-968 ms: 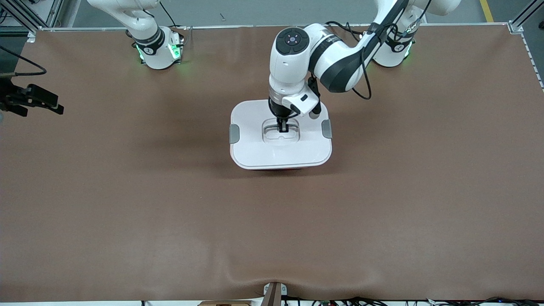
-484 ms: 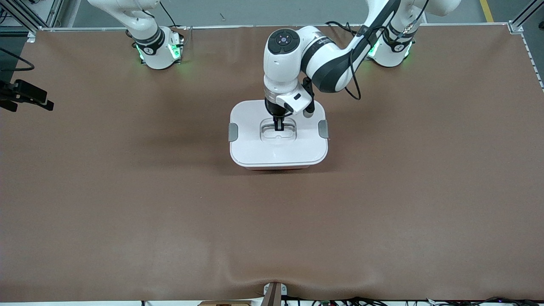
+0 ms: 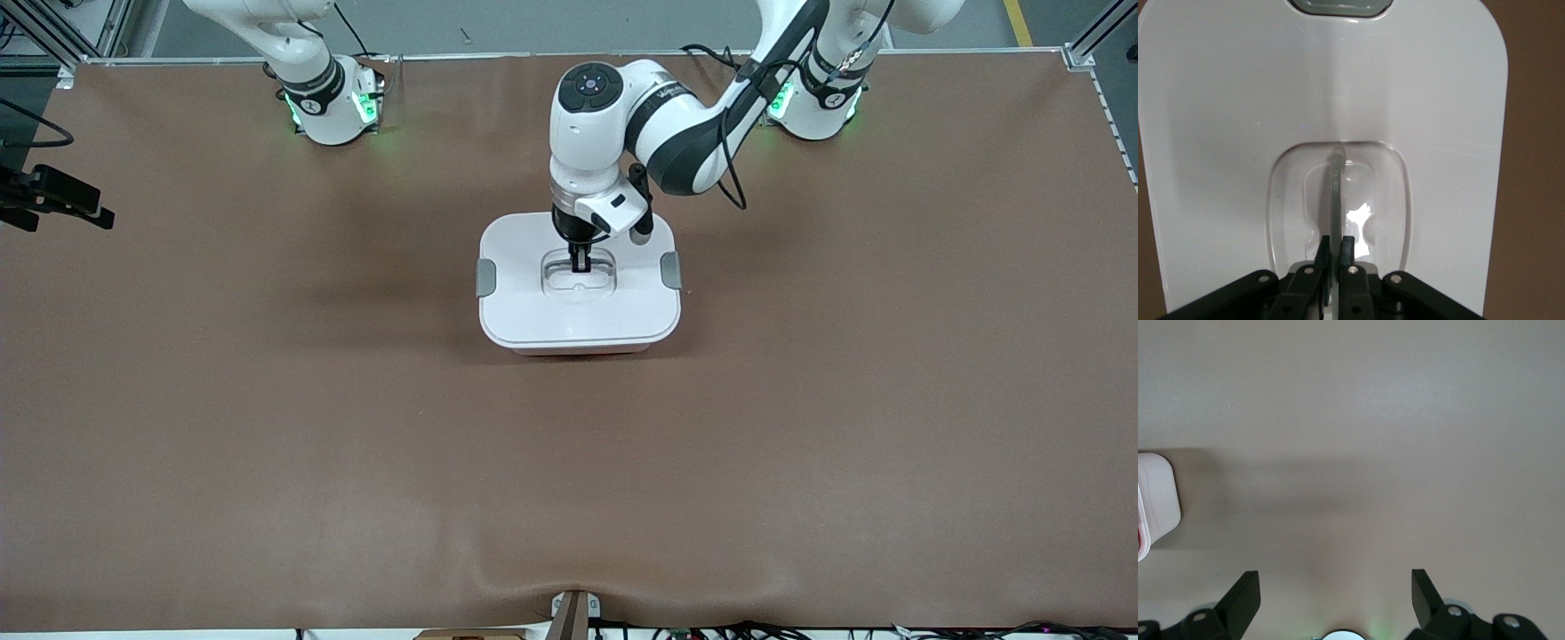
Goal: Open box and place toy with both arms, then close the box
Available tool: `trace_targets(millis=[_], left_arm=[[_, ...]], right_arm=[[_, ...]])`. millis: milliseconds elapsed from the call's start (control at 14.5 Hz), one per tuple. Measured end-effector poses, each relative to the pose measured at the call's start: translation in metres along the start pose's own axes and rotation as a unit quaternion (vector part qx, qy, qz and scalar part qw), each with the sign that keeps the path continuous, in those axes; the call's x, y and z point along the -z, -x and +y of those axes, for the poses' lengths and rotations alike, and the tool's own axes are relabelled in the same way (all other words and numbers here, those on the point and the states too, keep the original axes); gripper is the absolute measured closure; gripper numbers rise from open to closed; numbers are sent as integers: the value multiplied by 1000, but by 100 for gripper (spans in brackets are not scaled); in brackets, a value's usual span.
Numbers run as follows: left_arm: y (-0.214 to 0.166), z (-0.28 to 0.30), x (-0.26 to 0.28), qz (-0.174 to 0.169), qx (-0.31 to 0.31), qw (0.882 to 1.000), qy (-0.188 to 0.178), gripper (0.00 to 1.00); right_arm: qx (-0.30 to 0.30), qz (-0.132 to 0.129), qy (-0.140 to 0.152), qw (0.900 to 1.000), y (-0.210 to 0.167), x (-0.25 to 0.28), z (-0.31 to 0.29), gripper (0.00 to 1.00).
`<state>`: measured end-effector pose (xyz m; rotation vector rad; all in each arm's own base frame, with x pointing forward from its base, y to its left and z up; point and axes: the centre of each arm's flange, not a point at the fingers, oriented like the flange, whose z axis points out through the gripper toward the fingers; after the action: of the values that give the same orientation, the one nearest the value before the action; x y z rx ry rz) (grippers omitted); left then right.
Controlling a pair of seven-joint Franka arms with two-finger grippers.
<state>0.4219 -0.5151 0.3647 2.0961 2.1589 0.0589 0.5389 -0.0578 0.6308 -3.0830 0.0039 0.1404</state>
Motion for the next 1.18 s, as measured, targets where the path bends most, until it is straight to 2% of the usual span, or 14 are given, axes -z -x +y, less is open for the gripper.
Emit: trace_targets(millis=[830, 1176], left_arm=[[-2, -6, -9, 11, -11, 1000, 8, 93], [1, -6, -9, 0, -1, 1000, 13, 93]], right_arm=[[17, -3, 1, 1000, -1, -1, -17, 0], [28, -2, -1, 1000, -2, -2, -29, 0]])
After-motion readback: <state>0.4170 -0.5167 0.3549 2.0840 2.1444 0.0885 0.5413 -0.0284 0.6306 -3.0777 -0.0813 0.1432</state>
